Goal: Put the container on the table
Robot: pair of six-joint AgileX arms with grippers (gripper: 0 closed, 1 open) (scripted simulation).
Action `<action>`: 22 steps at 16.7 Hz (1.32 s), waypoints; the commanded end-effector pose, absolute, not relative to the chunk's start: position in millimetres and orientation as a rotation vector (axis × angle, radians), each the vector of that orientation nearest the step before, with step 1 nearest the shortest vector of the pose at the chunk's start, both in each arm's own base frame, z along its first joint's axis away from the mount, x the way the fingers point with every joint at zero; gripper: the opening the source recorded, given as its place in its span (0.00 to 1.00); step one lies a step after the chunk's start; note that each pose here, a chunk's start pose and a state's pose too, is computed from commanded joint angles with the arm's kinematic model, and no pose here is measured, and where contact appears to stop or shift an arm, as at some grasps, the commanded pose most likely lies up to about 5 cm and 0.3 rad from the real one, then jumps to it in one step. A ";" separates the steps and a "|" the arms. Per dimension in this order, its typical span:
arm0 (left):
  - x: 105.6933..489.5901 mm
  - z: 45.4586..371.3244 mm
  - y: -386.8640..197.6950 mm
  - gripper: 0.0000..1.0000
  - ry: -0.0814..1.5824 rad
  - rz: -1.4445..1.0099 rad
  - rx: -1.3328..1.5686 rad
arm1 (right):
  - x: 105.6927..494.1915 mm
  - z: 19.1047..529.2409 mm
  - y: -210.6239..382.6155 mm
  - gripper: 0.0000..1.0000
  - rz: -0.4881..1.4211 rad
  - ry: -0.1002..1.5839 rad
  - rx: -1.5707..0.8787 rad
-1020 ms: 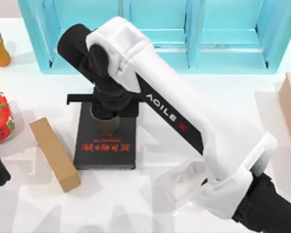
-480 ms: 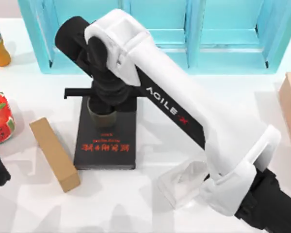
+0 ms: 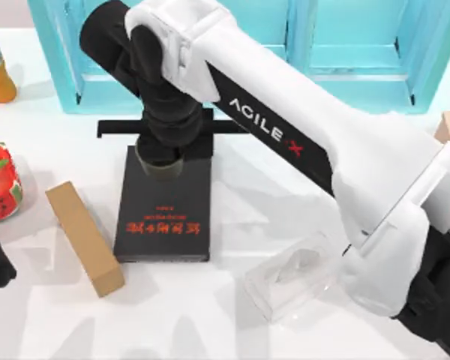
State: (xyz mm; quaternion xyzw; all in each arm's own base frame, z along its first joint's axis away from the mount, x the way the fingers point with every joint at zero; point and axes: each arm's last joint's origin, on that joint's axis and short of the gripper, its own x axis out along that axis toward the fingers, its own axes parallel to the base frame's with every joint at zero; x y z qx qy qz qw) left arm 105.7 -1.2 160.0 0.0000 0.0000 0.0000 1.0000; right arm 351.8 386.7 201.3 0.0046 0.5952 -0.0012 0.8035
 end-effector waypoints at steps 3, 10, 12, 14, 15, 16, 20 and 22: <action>105.7 160.0 -1.2 1.00 0.000 0.000 0.000 | 351.1 204.7 386.1 0.00 0.000 1.272 0.013; 105.7 160.0 -1.2 1.00 0.000 0.000 0.000 | 372.8 222.0 348.3 0.00 -0.014 1.321 0.006; 105.7 160.0 -1.2 1.00 0.000 0.000 0.000 | 384.9 230.1 316.6 0.00 -0.028 1.379 -0.011; 105.7 160.0 -1.2 1.00 0.000 0.000 0.000 | 393.5 235.0 281.5 0.00 -0.041 1.452 -0.030; 105.7 160.0 -1.2 1.00 0.000 0.000 0.000 | 396.1 238.0 264.4 0.00 -0.043 1.485 -0.034; 105.7 160.0 -1.2 1.00 0.000 0.000 0.000 | 397.7 241.6 248.8 0.00 -0.042 1.512 -0.035; 105.7 160.0 -1.2 1.00 0.000 0.000 0.000 | 399.0 250.0 217.3 0.00 -0.035 1.563 -0.031; 105.7 160.0 -1.2 1.00 0.000 0.000 0.000 | 399.0 250.0 217.3 0.00 -0.035 1.563 -0.031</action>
